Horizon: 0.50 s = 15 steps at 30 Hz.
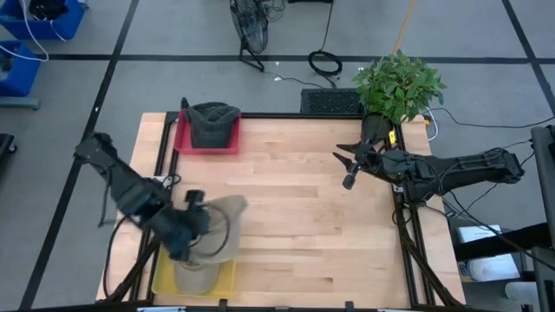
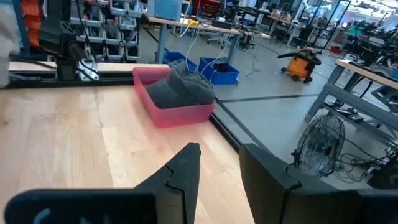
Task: Pick & Place hat
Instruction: Put the brown cap into the yellow bin
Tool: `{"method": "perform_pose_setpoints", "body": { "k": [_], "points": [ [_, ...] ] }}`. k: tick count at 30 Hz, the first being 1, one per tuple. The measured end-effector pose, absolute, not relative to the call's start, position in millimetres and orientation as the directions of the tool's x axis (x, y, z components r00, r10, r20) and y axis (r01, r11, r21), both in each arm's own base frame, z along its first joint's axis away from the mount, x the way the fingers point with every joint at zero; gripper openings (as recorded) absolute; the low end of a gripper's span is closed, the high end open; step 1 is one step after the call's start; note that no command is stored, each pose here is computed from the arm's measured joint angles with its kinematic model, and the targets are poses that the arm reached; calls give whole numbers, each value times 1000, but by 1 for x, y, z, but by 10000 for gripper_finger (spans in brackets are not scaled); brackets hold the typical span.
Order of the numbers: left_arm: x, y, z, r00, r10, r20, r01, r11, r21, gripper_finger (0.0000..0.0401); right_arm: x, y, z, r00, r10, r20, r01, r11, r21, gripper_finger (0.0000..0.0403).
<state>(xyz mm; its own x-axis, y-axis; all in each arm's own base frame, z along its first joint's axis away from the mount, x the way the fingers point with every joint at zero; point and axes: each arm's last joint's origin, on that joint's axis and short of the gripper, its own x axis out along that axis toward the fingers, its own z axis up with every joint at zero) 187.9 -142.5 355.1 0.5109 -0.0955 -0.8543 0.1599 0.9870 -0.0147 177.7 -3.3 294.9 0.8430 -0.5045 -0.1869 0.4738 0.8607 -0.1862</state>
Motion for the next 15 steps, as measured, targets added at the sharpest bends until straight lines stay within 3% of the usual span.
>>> {"method": "perform_pose_setpoints", "body": {
  "k": [4, 15],
  "points": [
    [164, -163, 347, 424, -79, -902, 118, 992, -31, 6, 178, -3, 295, 843, -503, -188, 478, 863, -166, 100],
    [130, -218, 325, 454, -19, -891, 56, 998, 7, 8, 178, -3, 294, 843, -502, -196, 480, 864, -148, 100]
  ]
}}
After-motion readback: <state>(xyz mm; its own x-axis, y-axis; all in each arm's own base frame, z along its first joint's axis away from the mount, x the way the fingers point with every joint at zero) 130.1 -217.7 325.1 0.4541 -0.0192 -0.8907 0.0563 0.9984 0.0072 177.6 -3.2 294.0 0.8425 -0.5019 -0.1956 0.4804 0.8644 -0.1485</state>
